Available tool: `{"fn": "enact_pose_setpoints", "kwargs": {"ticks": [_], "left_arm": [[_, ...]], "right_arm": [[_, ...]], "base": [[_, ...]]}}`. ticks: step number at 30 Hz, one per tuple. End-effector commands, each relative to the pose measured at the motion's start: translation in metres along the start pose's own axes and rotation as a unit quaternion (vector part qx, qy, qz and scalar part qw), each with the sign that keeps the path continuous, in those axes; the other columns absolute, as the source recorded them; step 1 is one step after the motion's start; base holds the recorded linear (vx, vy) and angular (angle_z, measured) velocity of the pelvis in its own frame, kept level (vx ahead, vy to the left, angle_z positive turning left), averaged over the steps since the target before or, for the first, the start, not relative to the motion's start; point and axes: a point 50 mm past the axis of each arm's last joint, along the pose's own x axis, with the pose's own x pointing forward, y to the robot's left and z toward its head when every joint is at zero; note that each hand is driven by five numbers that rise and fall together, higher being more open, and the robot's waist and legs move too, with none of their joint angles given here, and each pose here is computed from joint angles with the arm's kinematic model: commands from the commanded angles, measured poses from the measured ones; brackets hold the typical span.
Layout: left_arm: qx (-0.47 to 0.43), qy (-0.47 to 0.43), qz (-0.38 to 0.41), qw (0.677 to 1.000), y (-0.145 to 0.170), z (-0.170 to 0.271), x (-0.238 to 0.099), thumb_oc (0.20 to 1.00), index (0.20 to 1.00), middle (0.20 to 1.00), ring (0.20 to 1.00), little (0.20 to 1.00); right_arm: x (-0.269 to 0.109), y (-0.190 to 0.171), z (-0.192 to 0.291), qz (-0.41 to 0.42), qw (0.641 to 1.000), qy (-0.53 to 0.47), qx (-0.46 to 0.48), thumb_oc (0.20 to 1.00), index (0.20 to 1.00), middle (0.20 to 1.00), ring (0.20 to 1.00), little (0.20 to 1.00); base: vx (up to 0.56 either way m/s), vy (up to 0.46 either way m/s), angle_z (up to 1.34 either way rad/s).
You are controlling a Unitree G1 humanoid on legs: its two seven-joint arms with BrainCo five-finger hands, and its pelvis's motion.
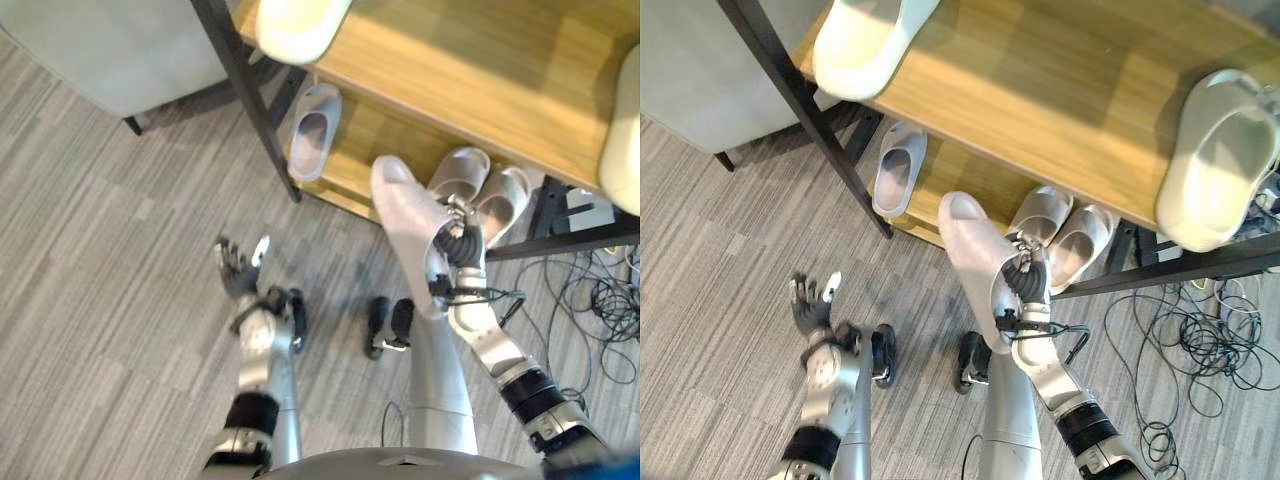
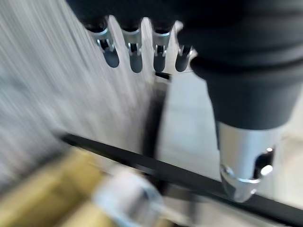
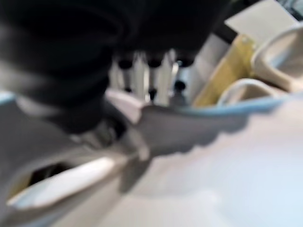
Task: Arrange the slippers neatly on the shoe rack.
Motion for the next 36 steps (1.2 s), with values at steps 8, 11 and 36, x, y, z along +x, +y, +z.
{"fn": "enact_pose_setpoints", "kwargs": {"ticks": [8, 11, 36], "left_arm": [[-0.107, -0.071, 0.121, 0.984, -0.001, 0.012, 0.048, 1.0, 1.0, 1.0, 1.0, 1.0], [-0.155, -0.031, 0.151, 0.976, 0.027, 0.023, 0.08, 1.0, 1.0, 1.0, 1.0, 1.0], [-0.16, 0.016, -0.052, 0.986, -0.003, 0.042, 0.089, 1.0, 1.0, 1.0, 1.0, 1.0]], "right_arm": [[0.066, 0.014, 0.055, 0.064, 0.993, -0.103, -0.007, 0.2, 0.2, 0.2, 0.2, 0.2], [0.085, 0.022, 0.065, 0.075, 0.993, -0.089, -0.028, 0.2, 0.2, 0.2, 0.2, 0.2], [0.21, 0.041, 0.17, -0.002, 0.966, -0.007, -0.259, 0.2, 0.2, 0.2, 0.2, 0.2]], "base": [[0.1, -0.024, -0.06], [0.1, 0.027, -0.02], [-0.01, 0.013, 0.03]]}}
